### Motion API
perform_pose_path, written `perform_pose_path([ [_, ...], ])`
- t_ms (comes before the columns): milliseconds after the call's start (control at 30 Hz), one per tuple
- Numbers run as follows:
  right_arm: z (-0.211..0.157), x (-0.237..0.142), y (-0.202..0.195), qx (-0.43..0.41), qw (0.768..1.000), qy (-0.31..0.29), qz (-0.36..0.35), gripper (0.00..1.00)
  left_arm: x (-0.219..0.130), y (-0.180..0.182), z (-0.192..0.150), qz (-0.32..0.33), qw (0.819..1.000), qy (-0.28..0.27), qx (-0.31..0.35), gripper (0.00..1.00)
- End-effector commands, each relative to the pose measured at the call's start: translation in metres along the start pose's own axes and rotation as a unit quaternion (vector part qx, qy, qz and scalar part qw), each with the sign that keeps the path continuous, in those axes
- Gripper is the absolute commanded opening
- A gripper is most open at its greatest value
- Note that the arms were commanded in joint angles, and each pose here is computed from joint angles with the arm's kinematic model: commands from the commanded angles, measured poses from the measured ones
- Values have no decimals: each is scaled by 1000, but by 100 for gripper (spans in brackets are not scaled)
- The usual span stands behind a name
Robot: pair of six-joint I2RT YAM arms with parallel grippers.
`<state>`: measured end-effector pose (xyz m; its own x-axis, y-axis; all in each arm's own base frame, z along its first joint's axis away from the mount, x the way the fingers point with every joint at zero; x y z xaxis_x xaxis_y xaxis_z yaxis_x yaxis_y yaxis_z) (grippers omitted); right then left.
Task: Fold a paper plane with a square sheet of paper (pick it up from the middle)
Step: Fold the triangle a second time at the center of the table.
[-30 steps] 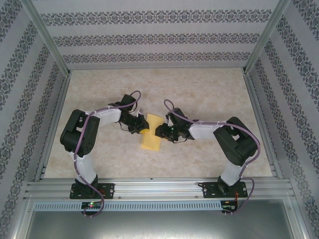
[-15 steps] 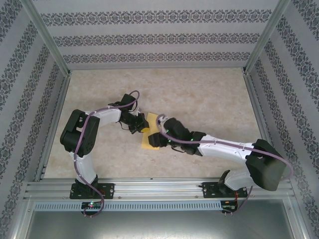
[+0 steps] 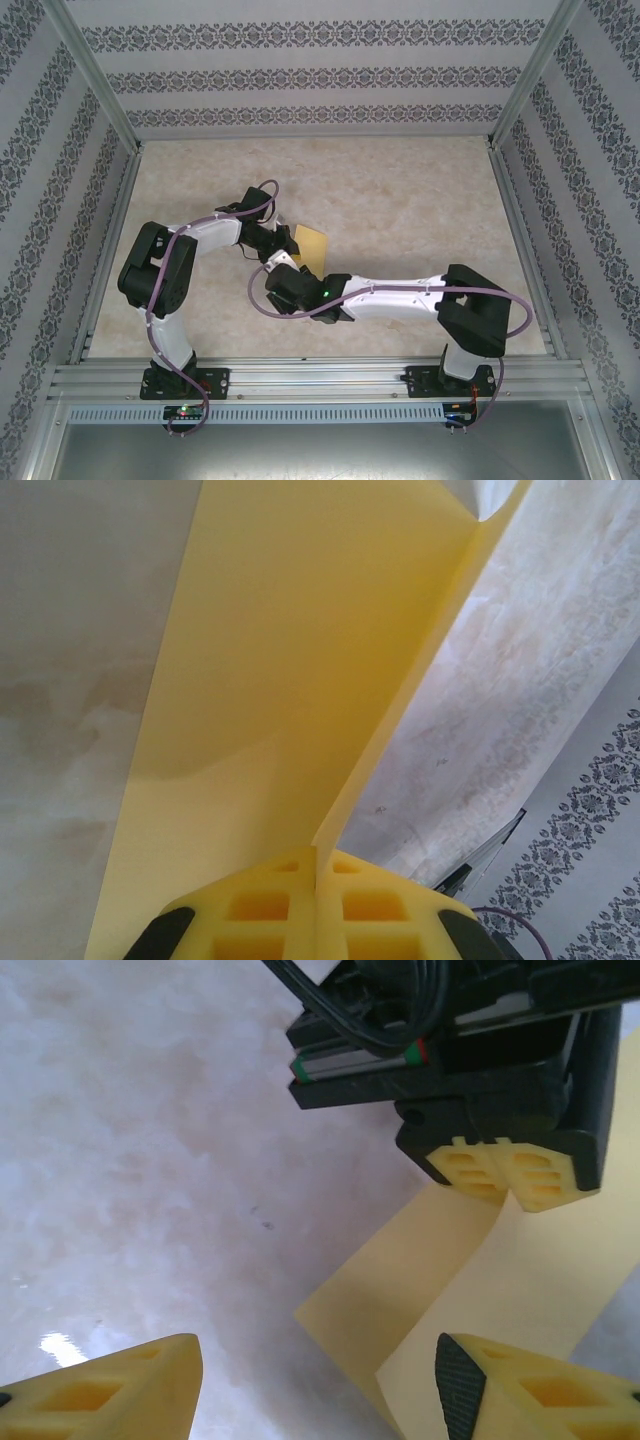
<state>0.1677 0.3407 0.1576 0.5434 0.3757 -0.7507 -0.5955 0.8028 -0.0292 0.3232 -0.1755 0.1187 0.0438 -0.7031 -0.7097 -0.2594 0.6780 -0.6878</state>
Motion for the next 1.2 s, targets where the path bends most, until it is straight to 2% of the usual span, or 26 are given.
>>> perform_pose_path([
  [0, -4, 0, -8, -16, 998, 10, -62, 64, -6, -5, -5, -3, 1000, 0, 8, 6],
  [300, -6, 9, -2, -16, 998, 26, -53, 54, -5, -5, -5, -2, 1000, 1, 10, 6],
  [400, -3, 9, -1, -11, 998, 24, -52, 46, -5, -4, -5, -1, 1000, 1, 11, 6],
  [567, -4, 6, -7, 3, 998, 20, -52, 20, -7, -5, -6, 3, 1000, -1, 13, 7],
  [800, -5, 1, -19, 33, 999, 13, -11, 1, -11, -6, -7, 11, 1000, -6, 16, 11],
  [900, -6, -1, -25, 48, 999, 8, 8, 0, -14, -7, -7, 20, 1000, -11, 18, 17],
  [933, -7, -2, -28, 55, 998, 8, 17, 0, -16, -7, -8, 25, 999, -15, 21, 20],
  [967, -7, -3, -30, 61, 997, 6, 34, 0, -19, -7, -9, 32, 999, -20, 21, 27],
  [1033, -7, -4, -35, 76, 996, 2, 54, 0, -24, -7, -11, 47, 998, -30, 24, 30],
  [1100, -7, -5, -40, 91, 993, -3, 75, 0, -29, -5, -13, 67, 997, -40, 23, 37],
  [1167, -10, -2, -45, 110, 988, 2, 106, 0, -35, -1, -17, 93, 994, -57, 24, 39],
])
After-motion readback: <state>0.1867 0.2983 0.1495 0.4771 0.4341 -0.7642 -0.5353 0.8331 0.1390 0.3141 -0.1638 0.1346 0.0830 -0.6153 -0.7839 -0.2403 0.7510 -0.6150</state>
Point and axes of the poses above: each hand's point on the last joint's axis, 136 mm out from that joint toward the fingers, its own x axis out along the fingers, its own y axis along the line the jaws close on, z = x × y, the point moved 9 cm from there along -x, back along the fingers, and after that the axes turned 3 degrees about x, right-handed, at the moved point
